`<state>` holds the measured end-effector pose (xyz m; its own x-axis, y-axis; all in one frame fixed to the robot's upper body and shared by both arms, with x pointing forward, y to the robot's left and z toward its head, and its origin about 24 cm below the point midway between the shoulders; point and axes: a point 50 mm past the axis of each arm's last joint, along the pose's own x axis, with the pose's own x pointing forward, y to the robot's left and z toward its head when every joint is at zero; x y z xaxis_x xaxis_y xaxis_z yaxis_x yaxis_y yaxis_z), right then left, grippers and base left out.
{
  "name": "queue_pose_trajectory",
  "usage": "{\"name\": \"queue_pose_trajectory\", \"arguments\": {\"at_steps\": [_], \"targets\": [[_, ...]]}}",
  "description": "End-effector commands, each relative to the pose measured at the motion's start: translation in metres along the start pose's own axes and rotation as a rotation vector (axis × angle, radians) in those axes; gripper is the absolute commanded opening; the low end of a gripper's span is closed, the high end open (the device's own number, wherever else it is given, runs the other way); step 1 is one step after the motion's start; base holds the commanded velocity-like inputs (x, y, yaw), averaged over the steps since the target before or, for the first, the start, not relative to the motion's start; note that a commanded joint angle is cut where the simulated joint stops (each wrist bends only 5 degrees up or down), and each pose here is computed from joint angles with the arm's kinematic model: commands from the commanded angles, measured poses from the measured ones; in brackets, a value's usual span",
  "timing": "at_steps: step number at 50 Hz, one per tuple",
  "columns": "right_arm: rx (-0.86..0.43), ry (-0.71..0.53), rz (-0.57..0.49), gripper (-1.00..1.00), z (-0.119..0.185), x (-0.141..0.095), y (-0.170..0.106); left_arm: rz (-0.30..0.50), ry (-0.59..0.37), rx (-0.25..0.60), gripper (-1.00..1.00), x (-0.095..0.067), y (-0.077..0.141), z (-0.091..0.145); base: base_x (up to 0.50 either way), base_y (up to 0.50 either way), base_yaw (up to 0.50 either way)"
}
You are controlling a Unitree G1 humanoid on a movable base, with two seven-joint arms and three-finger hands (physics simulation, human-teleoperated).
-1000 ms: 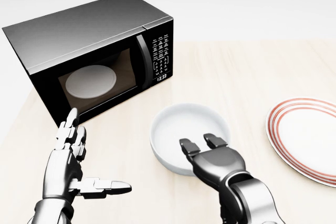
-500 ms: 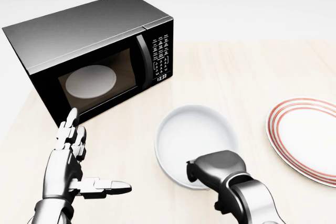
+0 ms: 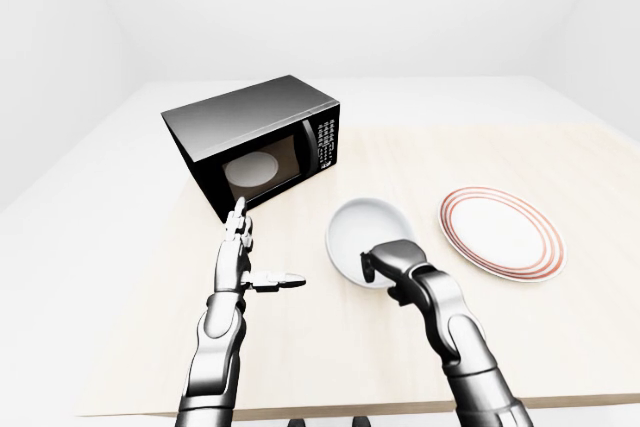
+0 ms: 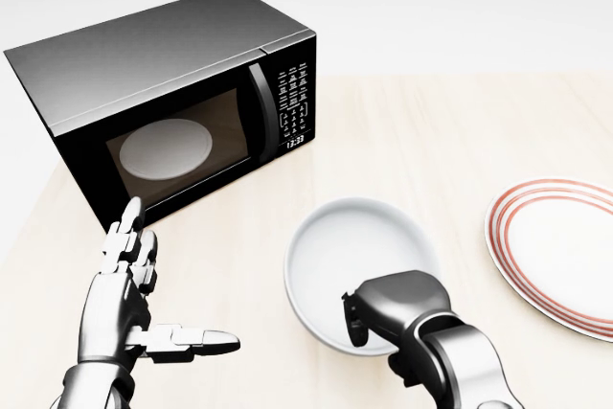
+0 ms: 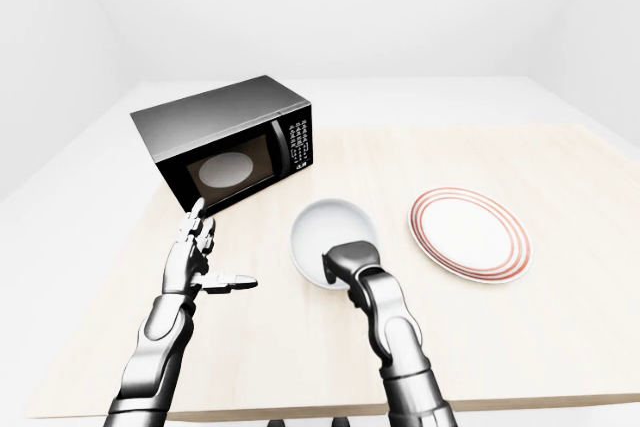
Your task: Pick up the white bowl and put it on the plate.
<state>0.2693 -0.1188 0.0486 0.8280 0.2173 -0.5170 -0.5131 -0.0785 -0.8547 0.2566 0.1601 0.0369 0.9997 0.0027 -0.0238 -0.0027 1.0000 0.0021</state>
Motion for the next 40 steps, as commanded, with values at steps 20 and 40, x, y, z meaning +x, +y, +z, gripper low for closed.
{"name": "queue_pose_trajectory", "arguments": {"at_steps": [20,40], "targets": [[0.067,-0.043,-0.133,-1.0,0.005,-0.007,-0.034,0.0,0.0,0.0,1.0,0.0,0.0,0.0,0.0,0.0,0.0],[0.137,-0.039,-0.202,-1.0,0.004,-0.006,-0.059,0.0,0.0,0.0,1.0,0.0,0.0,0.0,0.0,0.0,0.0]]}}
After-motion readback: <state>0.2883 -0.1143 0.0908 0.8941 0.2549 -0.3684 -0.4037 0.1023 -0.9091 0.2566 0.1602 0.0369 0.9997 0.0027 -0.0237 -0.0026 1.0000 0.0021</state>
